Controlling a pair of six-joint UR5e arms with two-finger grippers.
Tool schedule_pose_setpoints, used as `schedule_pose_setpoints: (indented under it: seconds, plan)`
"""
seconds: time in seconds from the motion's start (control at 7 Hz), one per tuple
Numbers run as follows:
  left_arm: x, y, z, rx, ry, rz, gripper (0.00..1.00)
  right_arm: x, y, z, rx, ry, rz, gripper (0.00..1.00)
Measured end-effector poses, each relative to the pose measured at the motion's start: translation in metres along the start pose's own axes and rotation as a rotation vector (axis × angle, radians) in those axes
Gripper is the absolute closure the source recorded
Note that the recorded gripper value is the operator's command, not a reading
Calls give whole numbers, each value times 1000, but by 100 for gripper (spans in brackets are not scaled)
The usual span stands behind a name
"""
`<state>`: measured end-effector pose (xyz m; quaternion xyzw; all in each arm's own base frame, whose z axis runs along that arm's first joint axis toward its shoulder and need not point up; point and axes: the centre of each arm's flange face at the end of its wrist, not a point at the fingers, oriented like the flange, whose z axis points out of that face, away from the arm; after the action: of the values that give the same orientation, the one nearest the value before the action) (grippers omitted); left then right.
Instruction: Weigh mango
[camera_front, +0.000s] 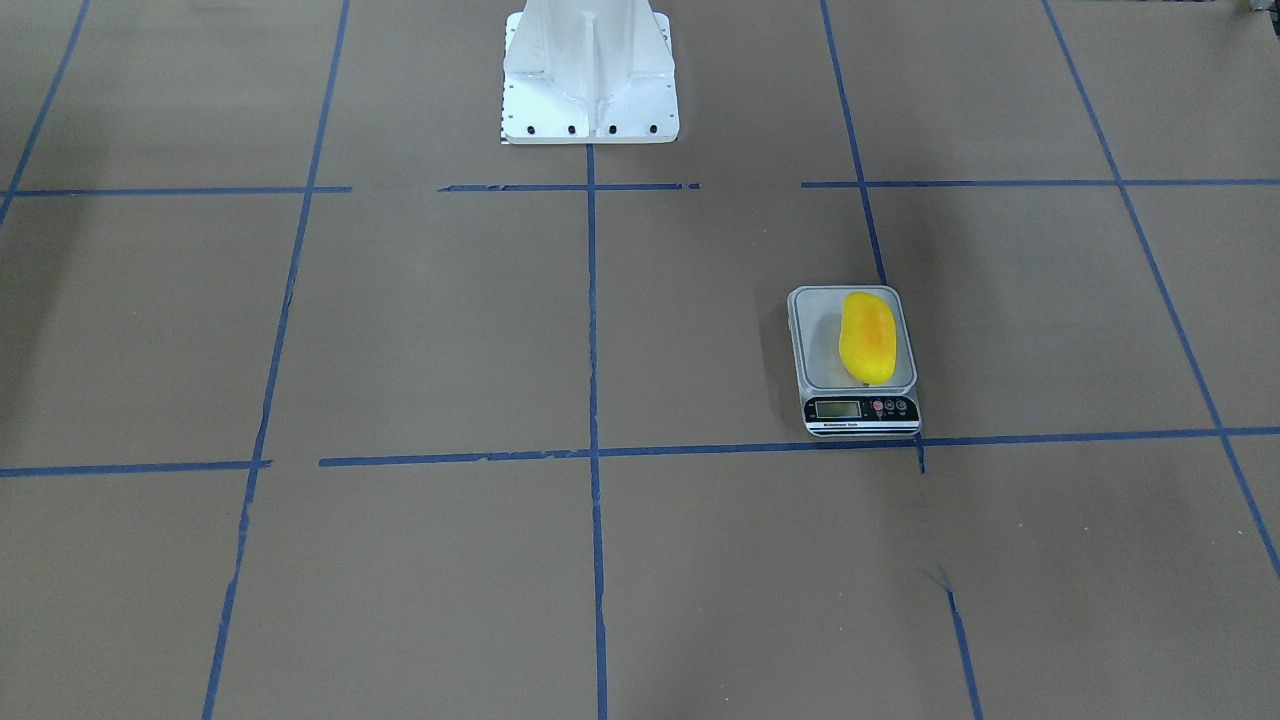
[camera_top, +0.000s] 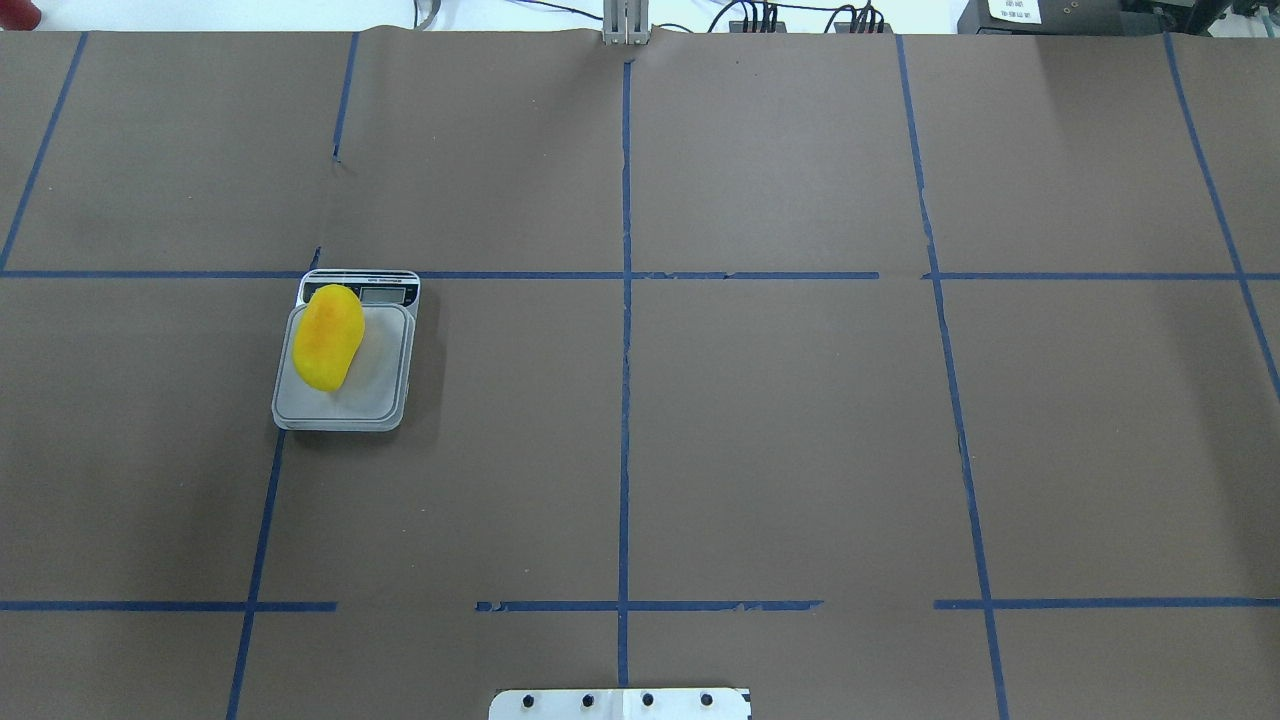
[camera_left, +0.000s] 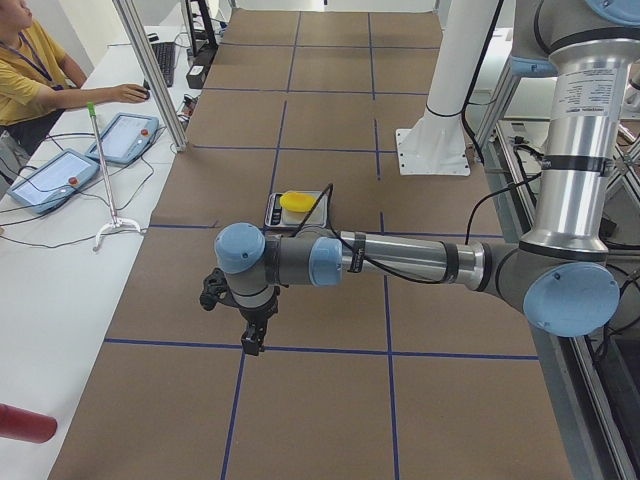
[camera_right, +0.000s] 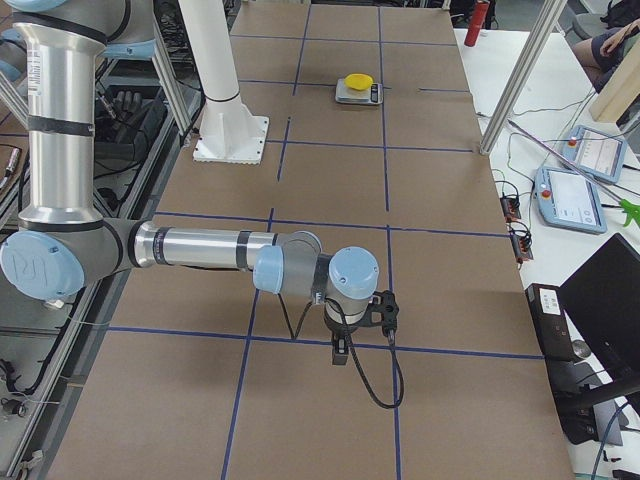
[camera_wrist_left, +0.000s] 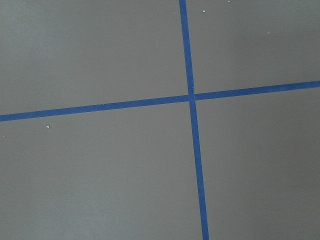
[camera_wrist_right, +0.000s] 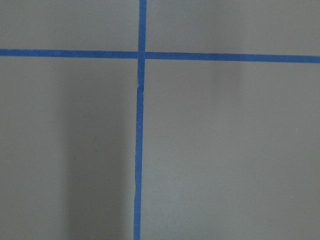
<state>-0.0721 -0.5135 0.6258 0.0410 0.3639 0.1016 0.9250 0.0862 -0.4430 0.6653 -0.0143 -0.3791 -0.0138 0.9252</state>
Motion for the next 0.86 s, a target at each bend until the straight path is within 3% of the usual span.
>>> schedule_pose_setpoints:
  seconds: [0.86]
  plan:
    - [0,0,0,-1,0,1,0,0,0,0,0,0,0,0]
